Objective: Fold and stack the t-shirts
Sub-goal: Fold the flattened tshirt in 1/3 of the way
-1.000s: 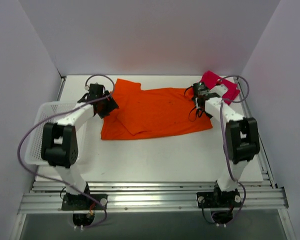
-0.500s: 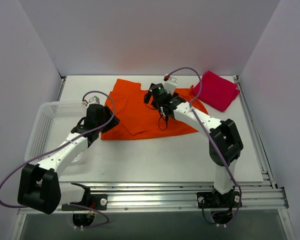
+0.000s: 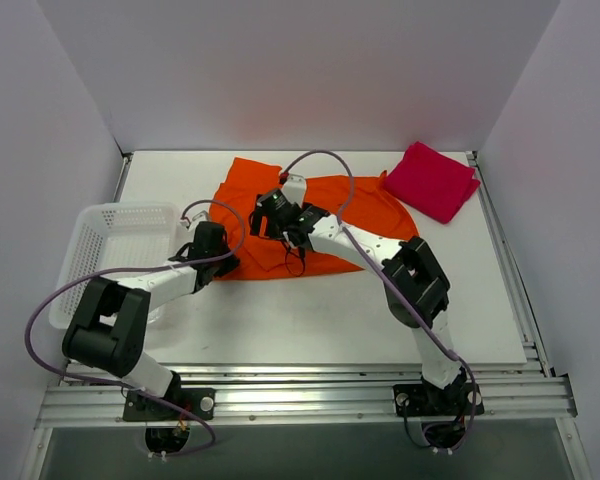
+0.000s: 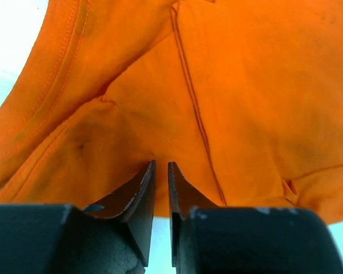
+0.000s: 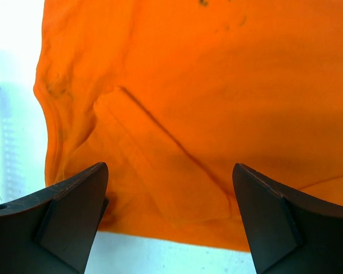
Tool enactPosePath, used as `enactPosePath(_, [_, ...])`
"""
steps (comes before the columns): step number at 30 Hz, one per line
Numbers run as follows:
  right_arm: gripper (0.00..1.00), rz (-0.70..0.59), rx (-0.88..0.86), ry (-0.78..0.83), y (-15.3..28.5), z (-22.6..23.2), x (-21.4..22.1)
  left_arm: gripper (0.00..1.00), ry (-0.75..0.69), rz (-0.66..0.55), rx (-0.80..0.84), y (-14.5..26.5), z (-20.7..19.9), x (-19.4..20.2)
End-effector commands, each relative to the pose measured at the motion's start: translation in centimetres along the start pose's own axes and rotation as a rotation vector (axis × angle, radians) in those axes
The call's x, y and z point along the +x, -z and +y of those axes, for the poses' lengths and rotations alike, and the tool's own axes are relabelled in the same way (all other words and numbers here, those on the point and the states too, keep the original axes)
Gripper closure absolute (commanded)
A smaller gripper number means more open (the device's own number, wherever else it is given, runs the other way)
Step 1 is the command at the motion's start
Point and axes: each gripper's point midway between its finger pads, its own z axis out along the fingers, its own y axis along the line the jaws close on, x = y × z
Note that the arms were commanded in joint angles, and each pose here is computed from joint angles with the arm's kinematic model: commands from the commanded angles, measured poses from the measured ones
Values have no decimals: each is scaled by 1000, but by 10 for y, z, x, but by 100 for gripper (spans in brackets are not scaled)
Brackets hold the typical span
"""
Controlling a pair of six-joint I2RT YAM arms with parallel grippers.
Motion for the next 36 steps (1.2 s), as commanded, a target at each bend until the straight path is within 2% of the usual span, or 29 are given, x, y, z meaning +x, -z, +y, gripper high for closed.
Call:
enactPosePath(1, [14, 10, -3, -5, 23, 6, 2, 79, 12, -87, 38, -17, -15, -26])
enactPosePath(6, [15, 58, -33, -31, 33, 8, 28, 85, 18, -46, 14, -39, -8, -18])
enactPosePath(12, [15, 99, -53, -52, 39, 12, 53, 91, 23, -45, -2, -46, -1, -13])
enactPosePath(36, [18, 107, -28, -71, 4, 10, 69, 95, 42, -52, 2, -33, 4, -12])
